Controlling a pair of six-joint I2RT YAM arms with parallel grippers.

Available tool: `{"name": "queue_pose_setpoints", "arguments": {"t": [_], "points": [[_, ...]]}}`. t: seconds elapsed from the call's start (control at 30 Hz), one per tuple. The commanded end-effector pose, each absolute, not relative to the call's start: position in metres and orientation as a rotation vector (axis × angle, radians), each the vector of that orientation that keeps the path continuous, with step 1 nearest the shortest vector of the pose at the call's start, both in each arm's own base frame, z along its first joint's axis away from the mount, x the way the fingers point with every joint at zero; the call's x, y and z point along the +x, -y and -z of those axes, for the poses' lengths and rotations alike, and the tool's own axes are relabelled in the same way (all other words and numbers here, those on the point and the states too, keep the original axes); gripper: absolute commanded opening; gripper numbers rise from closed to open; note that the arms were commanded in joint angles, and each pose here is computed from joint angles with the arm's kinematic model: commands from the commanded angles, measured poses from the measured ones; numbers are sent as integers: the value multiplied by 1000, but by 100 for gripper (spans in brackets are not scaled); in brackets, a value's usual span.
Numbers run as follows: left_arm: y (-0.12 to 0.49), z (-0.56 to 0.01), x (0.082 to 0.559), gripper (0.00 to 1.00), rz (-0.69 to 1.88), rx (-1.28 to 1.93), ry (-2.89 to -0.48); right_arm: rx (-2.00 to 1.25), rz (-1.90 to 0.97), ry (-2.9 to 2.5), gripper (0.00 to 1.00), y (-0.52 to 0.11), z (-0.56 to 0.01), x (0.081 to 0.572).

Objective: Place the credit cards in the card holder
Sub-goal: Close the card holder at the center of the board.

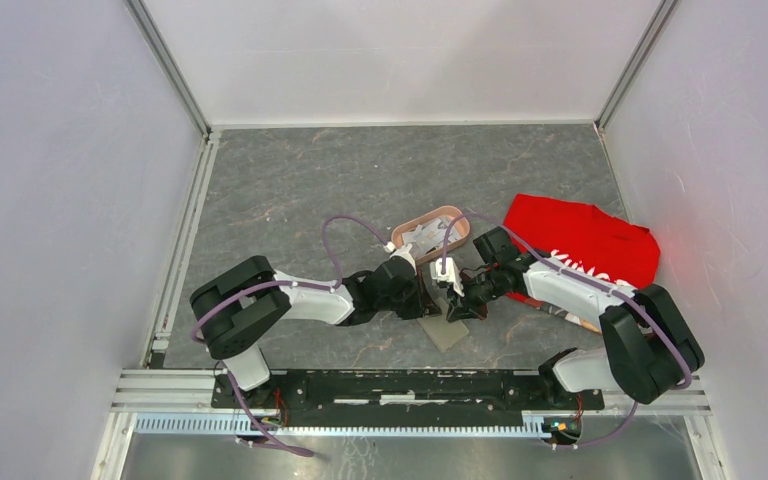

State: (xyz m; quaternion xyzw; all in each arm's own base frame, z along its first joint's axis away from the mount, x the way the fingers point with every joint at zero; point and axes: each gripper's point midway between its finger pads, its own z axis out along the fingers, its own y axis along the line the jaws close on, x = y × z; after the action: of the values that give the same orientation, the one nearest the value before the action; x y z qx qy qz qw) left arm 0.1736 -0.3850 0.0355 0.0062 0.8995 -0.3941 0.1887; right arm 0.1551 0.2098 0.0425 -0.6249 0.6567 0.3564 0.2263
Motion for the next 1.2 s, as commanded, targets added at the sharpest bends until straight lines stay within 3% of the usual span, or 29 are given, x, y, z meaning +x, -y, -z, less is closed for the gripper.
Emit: {"name": "queue_pose_setpoints", "arguments": {"t": [0.0,0.8,1.17], "points": [[383,-25,174,3,1062,63,-2546,-1749,-1011,-1752,0,-217,-49,153],[385,-33,173,4,1091,65,-2527,-1743,-946,-1799,0,-216,-41,160],[385,-68,174,12,1183,62,-2432,-1762,-956,-1830,0,-213,-35,157]]}}
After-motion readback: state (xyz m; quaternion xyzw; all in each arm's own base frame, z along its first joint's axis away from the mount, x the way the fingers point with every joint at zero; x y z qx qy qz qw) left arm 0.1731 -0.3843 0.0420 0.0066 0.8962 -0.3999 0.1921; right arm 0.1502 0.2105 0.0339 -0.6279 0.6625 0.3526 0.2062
